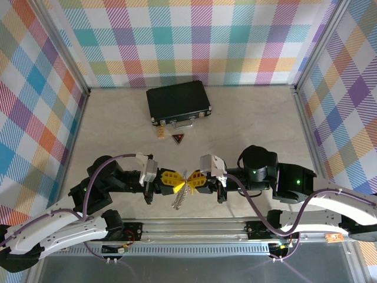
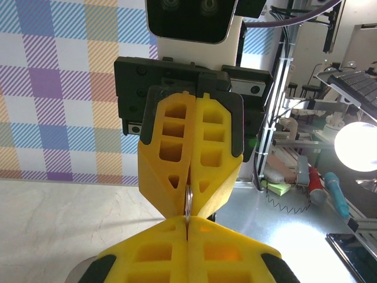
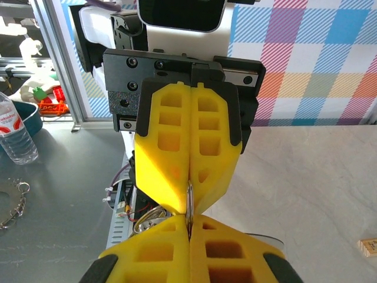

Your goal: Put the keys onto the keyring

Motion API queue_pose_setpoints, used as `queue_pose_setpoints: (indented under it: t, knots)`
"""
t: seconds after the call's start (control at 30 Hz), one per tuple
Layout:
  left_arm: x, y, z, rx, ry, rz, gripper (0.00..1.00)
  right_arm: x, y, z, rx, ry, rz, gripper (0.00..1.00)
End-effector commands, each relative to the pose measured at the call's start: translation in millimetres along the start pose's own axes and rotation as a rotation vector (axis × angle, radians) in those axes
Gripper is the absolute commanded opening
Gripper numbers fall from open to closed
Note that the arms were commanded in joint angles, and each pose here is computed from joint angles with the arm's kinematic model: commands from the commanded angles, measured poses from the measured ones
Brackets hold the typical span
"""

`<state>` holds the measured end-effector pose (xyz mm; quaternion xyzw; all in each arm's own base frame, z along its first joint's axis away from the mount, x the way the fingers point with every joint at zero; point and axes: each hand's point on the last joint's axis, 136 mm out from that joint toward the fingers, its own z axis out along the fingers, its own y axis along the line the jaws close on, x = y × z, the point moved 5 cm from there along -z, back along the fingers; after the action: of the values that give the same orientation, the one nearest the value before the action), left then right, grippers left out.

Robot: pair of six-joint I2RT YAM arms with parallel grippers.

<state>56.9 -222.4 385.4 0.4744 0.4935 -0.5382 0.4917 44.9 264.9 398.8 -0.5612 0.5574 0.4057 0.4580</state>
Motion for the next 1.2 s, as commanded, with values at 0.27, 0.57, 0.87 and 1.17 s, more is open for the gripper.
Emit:
queue_pose_setpoints:
  t: [0.27,0.57,0.87,1.17]
  knots:
    - [14,16,-10,-0.17,0.239,0.052,0.18,18,-19,7,0.129,0.276,-0.029,0.0]
    - [19,19,-5,-0.162,0.277,0.051,0.18,12,-16,16,0.073,0.306,-0.057,0.0]
    - [16,19,-6,-0.171,0.271,0.065,0.06,11,-11,23,0.022,0.321,-0.06,0.0]
    - [9,14,-4,-0.135,0.204,0.054,0.0,16,-11,25,0.025,0.325,-0.029,0.12]
